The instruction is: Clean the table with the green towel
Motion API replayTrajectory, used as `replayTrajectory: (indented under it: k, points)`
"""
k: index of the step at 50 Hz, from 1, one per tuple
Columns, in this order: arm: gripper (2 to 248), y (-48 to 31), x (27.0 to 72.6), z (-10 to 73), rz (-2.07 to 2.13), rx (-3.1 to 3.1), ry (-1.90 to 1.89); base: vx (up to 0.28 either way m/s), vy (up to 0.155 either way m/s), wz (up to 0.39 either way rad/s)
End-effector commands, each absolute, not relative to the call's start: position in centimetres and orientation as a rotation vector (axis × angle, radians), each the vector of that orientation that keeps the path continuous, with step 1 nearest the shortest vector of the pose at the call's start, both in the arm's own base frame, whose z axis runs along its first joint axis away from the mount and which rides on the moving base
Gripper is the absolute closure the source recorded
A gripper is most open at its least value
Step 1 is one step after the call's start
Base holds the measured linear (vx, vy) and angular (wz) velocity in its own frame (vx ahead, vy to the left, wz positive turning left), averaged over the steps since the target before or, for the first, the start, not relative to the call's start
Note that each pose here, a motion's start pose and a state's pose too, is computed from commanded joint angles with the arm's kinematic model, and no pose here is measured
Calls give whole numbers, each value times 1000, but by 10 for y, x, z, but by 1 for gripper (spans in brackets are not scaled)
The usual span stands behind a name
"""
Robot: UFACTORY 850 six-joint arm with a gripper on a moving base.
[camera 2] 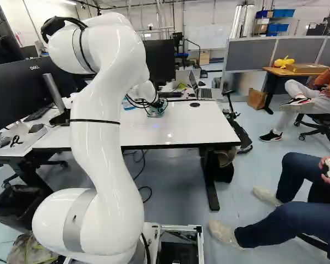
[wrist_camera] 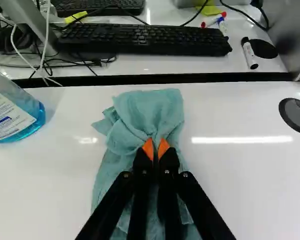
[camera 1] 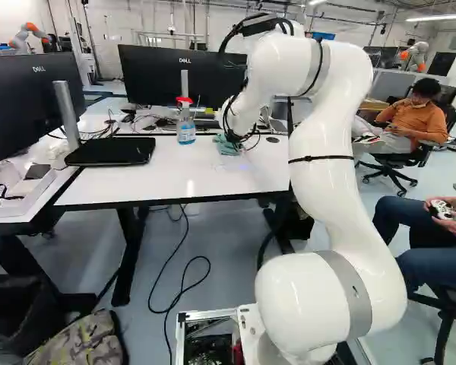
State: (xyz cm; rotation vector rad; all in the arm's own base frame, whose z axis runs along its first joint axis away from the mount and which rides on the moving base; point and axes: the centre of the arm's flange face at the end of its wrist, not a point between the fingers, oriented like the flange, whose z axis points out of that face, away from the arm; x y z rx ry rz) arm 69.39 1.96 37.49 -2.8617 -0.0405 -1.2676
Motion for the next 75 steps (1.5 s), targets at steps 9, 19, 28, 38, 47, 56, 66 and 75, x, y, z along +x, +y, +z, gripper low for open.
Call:
replayTrajectory:
  k: [9,19,28,38,47,56,66,75]
  points:
    - [219,35,697,374,-1268,-2851,-72,0,0,0]
    - [219,53,696,374,-1265,-2840,-107,0,0,0]
    - [219,68,691,375,-1255,-2833,-139,0,0,0]
    - [219,81,679,376,-1238,-2831,-167,0,0,0]
    - [219,83,664,378,-1218,-2837,-178,0,0,0]
    - [219,83,648,380,-1199,-2845,-181,0,0,0]
    - [219,72,634,382,-1184,-2858,-163,0,0,0]
    - [219,58,625,383,-1177,-2872,-133,0,0,0]
